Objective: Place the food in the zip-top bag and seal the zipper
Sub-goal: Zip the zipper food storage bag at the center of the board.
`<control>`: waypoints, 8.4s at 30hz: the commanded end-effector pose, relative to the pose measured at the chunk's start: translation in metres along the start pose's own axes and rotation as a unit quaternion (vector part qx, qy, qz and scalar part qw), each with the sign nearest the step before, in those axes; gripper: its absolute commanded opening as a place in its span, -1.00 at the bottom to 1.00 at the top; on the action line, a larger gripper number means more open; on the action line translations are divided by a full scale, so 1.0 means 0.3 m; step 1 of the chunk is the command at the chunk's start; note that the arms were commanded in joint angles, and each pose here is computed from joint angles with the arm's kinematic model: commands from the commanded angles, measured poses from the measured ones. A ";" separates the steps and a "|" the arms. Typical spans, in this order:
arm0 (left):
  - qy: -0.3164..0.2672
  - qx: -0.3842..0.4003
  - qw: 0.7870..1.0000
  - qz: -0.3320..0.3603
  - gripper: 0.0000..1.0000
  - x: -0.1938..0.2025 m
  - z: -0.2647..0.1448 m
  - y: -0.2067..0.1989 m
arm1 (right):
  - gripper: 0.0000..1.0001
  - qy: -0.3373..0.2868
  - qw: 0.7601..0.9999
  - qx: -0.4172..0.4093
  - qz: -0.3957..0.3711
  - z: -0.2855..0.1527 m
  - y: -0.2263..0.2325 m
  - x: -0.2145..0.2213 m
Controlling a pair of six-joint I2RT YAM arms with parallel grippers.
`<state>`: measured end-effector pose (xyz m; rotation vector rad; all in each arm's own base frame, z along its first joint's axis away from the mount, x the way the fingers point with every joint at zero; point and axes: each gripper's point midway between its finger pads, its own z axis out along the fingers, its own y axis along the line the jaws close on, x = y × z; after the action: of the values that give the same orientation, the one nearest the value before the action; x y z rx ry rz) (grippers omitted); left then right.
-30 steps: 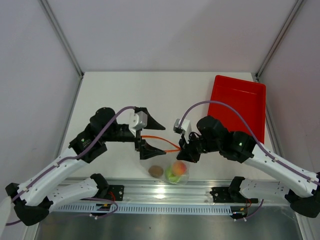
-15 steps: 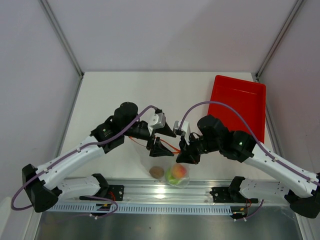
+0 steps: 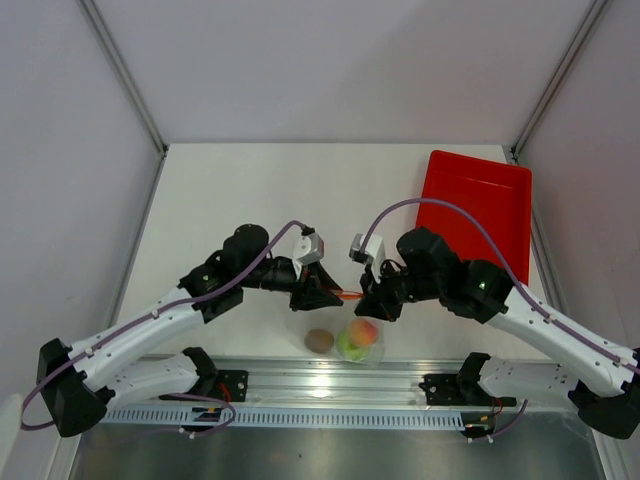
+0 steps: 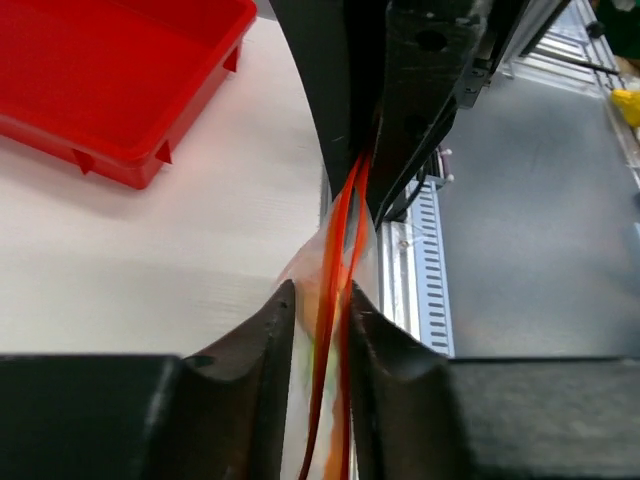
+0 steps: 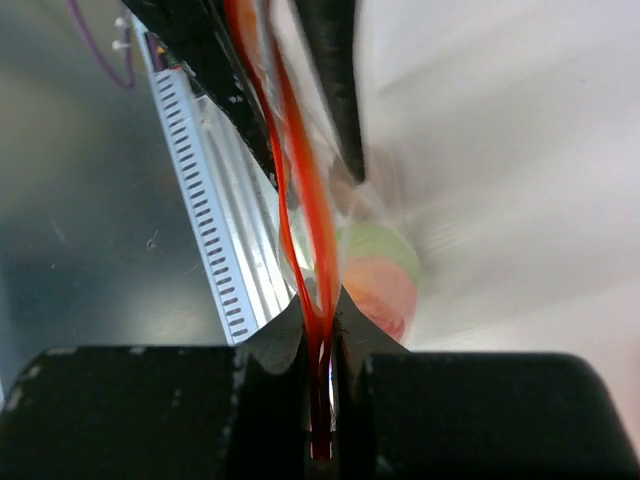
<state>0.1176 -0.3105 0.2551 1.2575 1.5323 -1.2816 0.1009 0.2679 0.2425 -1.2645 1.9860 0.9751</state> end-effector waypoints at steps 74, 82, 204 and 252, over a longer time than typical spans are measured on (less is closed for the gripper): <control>-0.085 -0.078 0.985 -0.125 -0.18 -0.268 0.028 0.052 | -1.00 -0.219 0.966 -0.081 0.114 -0.046 -0.054 -0.124; -0.062 -0.063 0.988 -0.129 -0.03 -0.228 0.067 0.032 | -1.00 -0.225 0.964 -0.079 0.116 -0.045 -0.059 -0.137; -0.030 -0.125 0.978 -0.162 -0.99 -0.030 -0.059 -0.003 | -1.00 -0.194 0.956 0.061 0.211 -0.045 -0.224 -0.091; -0.089 -0.338 0.921 -0.172 -0.99 0.017 -0.378 0.064 | -1.00 -0.218 0.921 0.192 0.261 -0.168 -0.342 -0.020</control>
<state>0.1321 -0.2133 0.2707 0.5116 1.8705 -0.9697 0.1844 0.2120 0.2421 -0.3313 2.0593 0.9969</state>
